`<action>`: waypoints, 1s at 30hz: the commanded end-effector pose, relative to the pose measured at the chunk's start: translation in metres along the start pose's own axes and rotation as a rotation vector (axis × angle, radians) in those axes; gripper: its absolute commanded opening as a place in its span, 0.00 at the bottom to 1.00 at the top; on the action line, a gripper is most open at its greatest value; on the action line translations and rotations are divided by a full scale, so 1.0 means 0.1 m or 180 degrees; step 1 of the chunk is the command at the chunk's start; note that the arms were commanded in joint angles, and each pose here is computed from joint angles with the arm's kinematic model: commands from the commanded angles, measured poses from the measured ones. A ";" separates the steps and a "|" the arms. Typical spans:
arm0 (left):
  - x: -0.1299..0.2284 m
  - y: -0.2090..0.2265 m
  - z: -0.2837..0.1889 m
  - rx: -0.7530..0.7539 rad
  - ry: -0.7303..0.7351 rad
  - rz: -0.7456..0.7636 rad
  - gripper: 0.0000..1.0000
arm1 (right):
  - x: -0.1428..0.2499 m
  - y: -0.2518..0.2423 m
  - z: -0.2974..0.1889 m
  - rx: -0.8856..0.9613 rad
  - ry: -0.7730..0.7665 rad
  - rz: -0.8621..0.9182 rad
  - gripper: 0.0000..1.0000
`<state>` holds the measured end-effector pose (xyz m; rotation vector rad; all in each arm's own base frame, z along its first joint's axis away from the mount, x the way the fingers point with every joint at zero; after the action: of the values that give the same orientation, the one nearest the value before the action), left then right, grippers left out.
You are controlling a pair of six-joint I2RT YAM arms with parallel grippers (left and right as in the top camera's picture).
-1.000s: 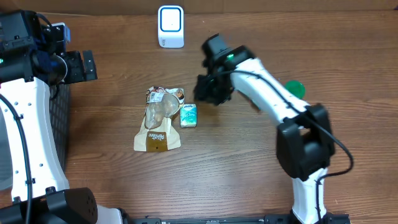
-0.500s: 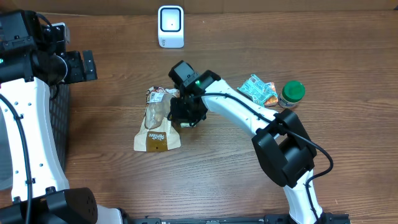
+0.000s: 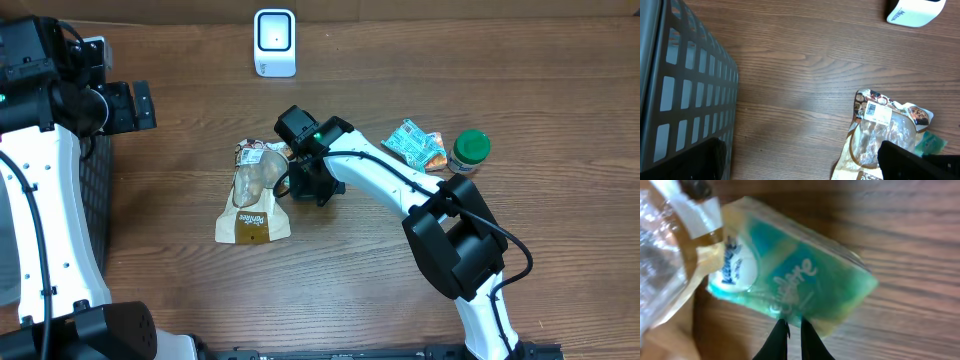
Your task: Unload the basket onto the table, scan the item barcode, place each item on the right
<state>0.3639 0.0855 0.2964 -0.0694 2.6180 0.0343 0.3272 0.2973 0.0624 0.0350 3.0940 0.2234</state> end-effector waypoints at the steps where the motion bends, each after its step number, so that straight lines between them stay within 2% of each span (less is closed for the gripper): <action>1: -0.03 0.02 -0.03 -0.0014 -0.0036 0.0075 1.00 | -0.13 -0.11 -0.01 0.0110 -0.0117 -0.0061 0.07; 3: -0.03 0.02 -0.03 -0.0013 -0.0037 0.0075 0.99 | -0.13 -0.01 -0.12 -0.0128 -0.0008 -0.0205 0.08; 6: -0.03 0.02 -0.03 -0.0014 -0.0036 0.0075 1.00 | -0.20 0.02 -0.35 -0.0237 -0.0042 -0.0174 0.16; 7: -0.03 0.02 -0.03 -0.0014 -0.0036 0.0075 1.00 | -0.24 0.01 -0.45 -0.0294 -0.0061 -0.0142 0.19; 9: -0.03 0.02 -0.03 -0.0013 -0.0037 0.0075 1.00 | -0.32 -0.05 -0.58 -0.0414 -0.0076 -0.0055 0.31; 12: -0.03 0.02 -0.03 -0.0014 -0.0036 0.0075 1.00 | -0.41 -0.19 -0.63 -0.0592 0.0028 0.0117 0.39; 19: -0.03 0.02 -0.03 -0.0013 -0.0037 0.0075 1.00 | -0.36 -0.34 -0.40 -0.0927 0.0363 0.0313 0.38; 25: -0.03 0.02 -0.03 -0.0014 -0.0036 0.0075 1.00 | -0.28 -0.32 -0.18 -0.1144 0.0456 0.0355 0.34; 30: -0.03 0.02 -0.03 -0.0014 -0.0036 0.0075 0.99 | -0.24 -0.29 0.01 -0.1341 0.0520 0.0512 0.28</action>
<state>0.3639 0.0855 0.2964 -0.0694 2.6180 0.0343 0.3571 0.2635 0.0546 0.2096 3.1241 0.8190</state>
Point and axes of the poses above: each gripper's point midway between its finger pads, its own z axis out along the fingers, its own y axis along the line the jaws close on, x = y × z, the point moved 4 cm from there along -z, back along the fingers, and after that the axes turned 7 degrees about z, right-handed, at the moved point
